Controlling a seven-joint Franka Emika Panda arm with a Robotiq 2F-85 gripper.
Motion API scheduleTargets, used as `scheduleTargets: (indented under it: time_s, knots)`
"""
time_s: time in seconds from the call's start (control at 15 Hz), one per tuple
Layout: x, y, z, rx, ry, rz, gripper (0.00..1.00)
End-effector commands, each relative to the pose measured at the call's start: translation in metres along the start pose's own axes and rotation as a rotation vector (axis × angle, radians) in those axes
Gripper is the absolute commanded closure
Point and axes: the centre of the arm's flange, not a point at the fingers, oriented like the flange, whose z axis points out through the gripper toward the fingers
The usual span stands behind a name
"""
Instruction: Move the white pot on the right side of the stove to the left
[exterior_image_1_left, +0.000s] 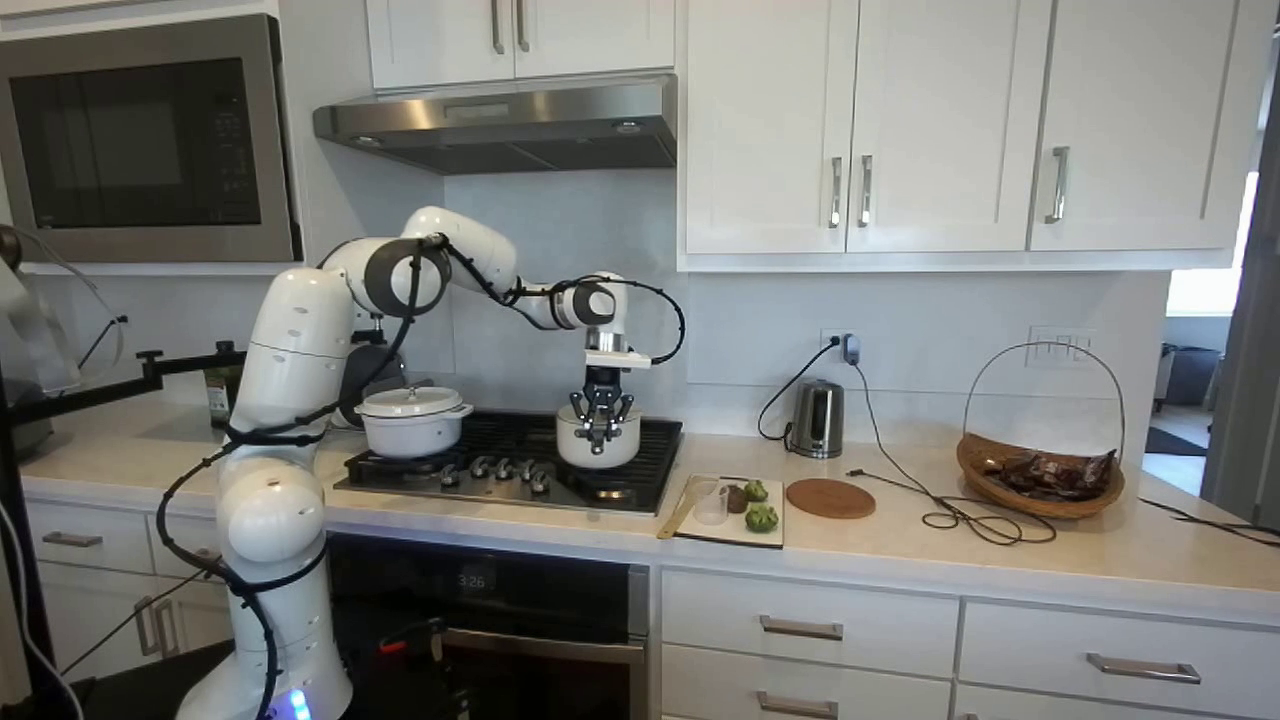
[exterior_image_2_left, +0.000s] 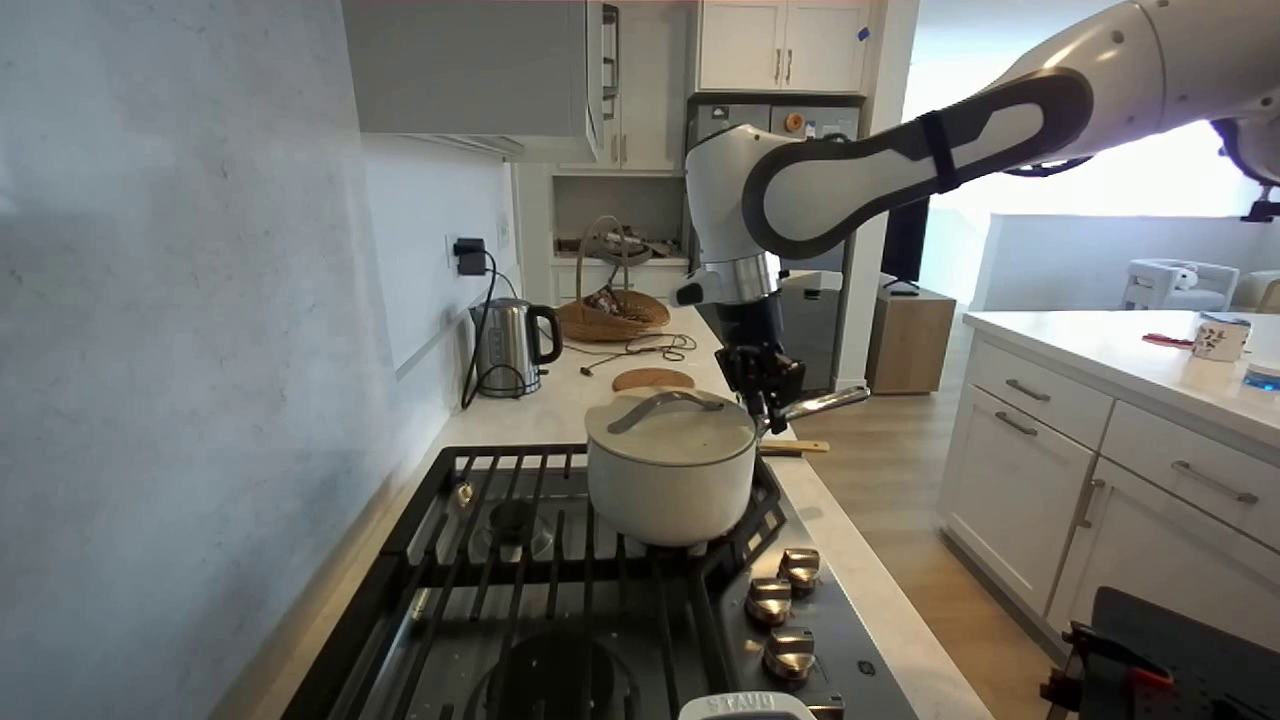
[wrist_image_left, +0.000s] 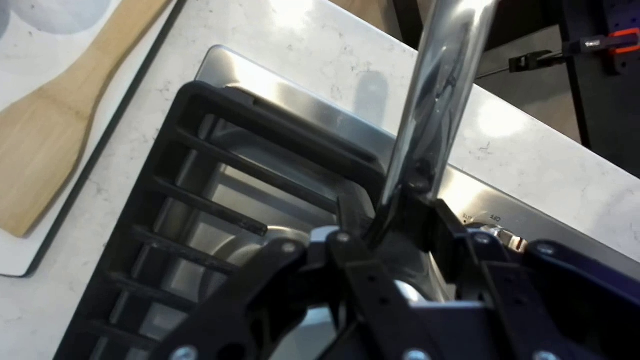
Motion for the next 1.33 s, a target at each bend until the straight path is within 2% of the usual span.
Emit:
scheduleTargets:
  time_s: [0.0, 0.6, 1.27]
  knots:
    - [0.028, -0.017, -0.01, 0.037, -0.022, -0.06, 0.86]
    - [0.06, -0.051, -0.015, 0.059, -0.052, -0.129, 0.86]
    - [0.082, -0.079, -0.011, 0.095, -0.074, -0.15, 0.86]
